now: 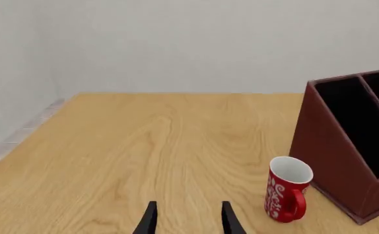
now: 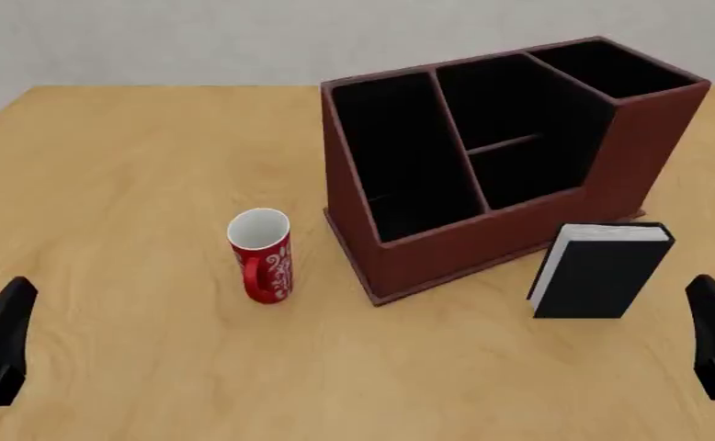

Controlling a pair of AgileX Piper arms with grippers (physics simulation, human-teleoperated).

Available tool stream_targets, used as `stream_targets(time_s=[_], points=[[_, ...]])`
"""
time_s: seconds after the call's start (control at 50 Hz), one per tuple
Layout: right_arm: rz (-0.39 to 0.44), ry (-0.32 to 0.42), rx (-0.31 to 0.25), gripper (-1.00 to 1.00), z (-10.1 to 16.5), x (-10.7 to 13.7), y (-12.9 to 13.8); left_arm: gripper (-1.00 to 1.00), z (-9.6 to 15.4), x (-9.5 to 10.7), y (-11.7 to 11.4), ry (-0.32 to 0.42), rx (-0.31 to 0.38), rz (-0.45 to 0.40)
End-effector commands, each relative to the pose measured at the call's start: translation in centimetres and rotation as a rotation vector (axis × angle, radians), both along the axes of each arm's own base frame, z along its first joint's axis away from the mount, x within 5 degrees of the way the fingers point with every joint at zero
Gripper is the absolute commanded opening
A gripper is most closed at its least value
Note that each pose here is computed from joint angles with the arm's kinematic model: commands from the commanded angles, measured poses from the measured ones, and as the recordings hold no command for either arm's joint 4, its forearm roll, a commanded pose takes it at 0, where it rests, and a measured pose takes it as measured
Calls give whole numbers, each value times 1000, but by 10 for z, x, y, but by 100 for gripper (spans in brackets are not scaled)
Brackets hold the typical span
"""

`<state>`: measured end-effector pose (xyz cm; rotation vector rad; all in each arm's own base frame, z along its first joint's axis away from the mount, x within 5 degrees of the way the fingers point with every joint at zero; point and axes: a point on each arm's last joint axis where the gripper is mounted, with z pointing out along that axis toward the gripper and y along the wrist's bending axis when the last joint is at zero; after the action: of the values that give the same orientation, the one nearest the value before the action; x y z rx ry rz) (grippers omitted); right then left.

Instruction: Pick up the book and place it in the left compartment of the caddy.

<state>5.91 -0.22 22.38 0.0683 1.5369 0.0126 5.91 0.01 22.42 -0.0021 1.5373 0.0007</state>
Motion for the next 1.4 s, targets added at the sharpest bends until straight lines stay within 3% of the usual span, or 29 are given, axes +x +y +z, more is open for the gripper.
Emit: stream_targets(time_s=[0.02,0.4,0.56,0.66,0.74,0.86,0.94,0.98,1.22,1.4], points=[[36,-47,-66,100,-10,-2,2,100,-7,-3,0,-59,-5,3],[46,-40,-90,100,-6,-4,3,100,-2,-4,0,-61,1,-6],[57,-34,-138,100,14,-9,4,100,2,-5,-1,-63,-2,-13],[84,-11,-224,100,35,-14,5,100,1,-5,-1,-64,-9,-16],[90,3,-245,100,49,-16,5,100,1,-5,-1,-63,-12,-20],[155,87,-350,100,63,-7,8,100,1,-5,-2,-65,-17,-29],[182,137,-391,100,73,-3,10,100,3,-6,-1,-70,-22,-28],[213,177,-386,100,79,1,11,100,4,-6,-2,-74,-18,-35],[279,348,-510,100,90,25,17,100,13,-8,-3,-92,-7,-53],[300,432,-590,100,102,40,18,100,13,-8,-3,-89,-7,-56]])
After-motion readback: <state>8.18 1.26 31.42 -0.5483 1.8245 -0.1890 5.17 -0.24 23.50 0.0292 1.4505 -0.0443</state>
